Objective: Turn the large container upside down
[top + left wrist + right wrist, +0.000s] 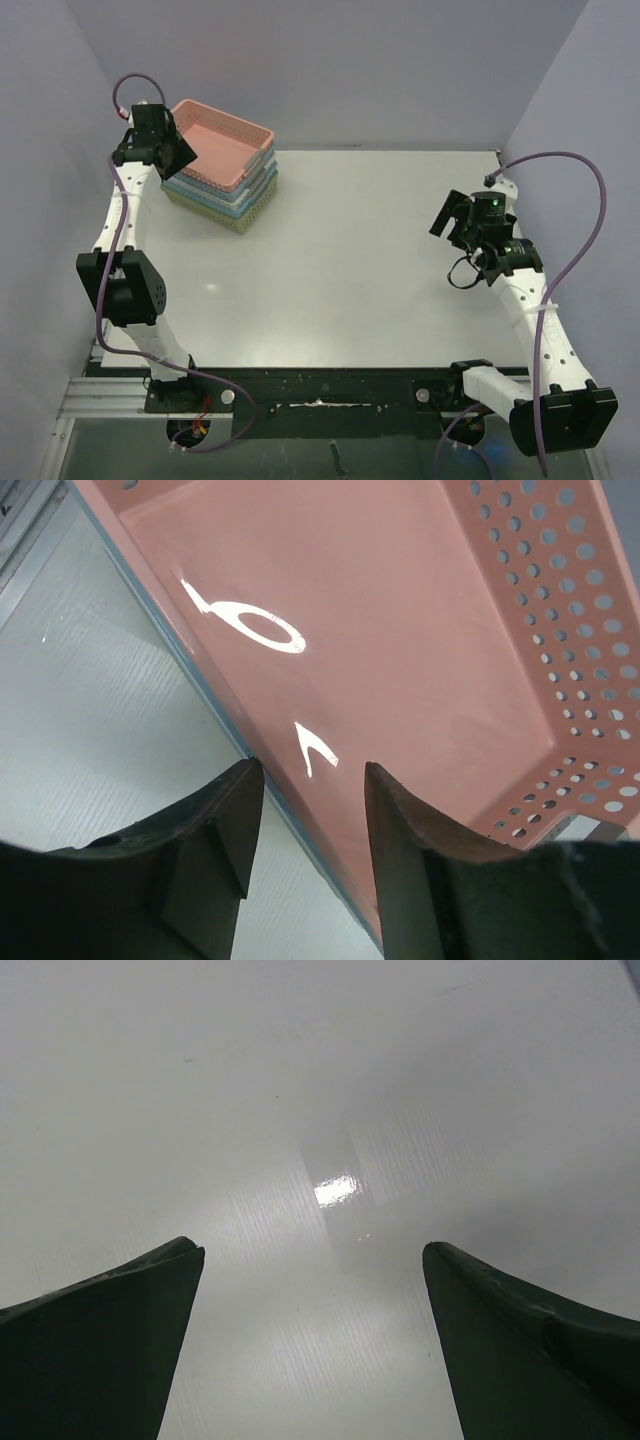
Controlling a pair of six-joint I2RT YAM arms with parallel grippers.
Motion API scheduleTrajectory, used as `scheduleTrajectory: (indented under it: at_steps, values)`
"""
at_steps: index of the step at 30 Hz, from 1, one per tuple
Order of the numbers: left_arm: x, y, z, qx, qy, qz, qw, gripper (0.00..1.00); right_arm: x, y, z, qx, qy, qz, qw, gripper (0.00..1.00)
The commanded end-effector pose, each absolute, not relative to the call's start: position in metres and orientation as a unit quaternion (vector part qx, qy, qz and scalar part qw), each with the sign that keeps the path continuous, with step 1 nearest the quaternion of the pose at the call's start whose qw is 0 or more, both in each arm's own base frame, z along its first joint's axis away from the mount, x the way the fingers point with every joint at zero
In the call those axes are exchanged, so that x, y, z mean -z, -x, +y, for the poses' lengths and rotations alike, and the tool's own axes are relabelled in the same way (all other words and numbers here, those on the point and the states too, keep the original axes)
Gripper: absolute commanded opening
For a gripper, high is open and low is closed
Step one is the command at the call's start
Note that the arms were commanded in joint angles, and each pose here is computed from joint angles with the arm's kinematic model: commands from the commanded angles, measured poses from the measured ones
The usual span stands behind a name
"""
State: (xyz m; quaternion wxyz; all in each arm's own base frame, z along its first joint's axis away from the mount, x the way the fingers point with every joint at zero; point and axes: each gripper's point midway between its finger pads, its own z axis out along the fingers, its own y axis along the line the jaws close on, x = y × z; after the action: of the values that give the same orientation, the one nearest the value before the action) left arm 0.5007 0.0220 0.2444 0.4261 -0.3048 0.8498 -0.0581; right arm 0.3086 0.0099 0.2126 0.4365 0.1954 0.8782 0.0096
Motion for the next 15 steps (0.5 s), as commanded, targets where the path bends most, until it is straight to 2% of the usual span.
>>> scheduleTrajectory:
  at_steps: [1, 3, 7, 10, 11, 15]
  values:
    - [-0.258, -0.503, 0.012, 0.074, 0.296, 0.847, 0.434, 0.4, -0.215, -0.306, 0.012, -0.017, -0.205, 0.874, 0.44, 0.98]
    - [-0.253, -0.503, 0.009, 0.075, 0.294, 0.85, 0.43, 0.34, -0.213, -0.303, 0.011, -0.014, -0.209, 0.875, 0.436, 0.98]
    - [-0.252, -0.506, 0.003, 0.085, 0.287, 0.853, 0.428, 0.15, -0.212, -0.301, 0.01, -0.013, -0.215, 0.873, 0.438, 0.97]
    - [-0.271, -0.51, 0.002, 0.091, 0.282, 0.845, 0.445, 0.09, -0.212, -0.301, 0.009, -0.012, -0.218, 0.872, 0.439, 0.98]
    - [-0.281, -0.511, 0.002, 0.093, 0.28, 0.841, 0.453, 0.02, -0.213, -0.301, 0.009, -0.012, -0.217, 0.872, 0.439, 0.98]
    - [-0.344, -0.512, 0.004, 0.105, 0.268, 0.812, 0.508, 0.0, -0.211, -0.3, 0.008, -0.009, -0.218, 0.873, 0.435, 0.98]
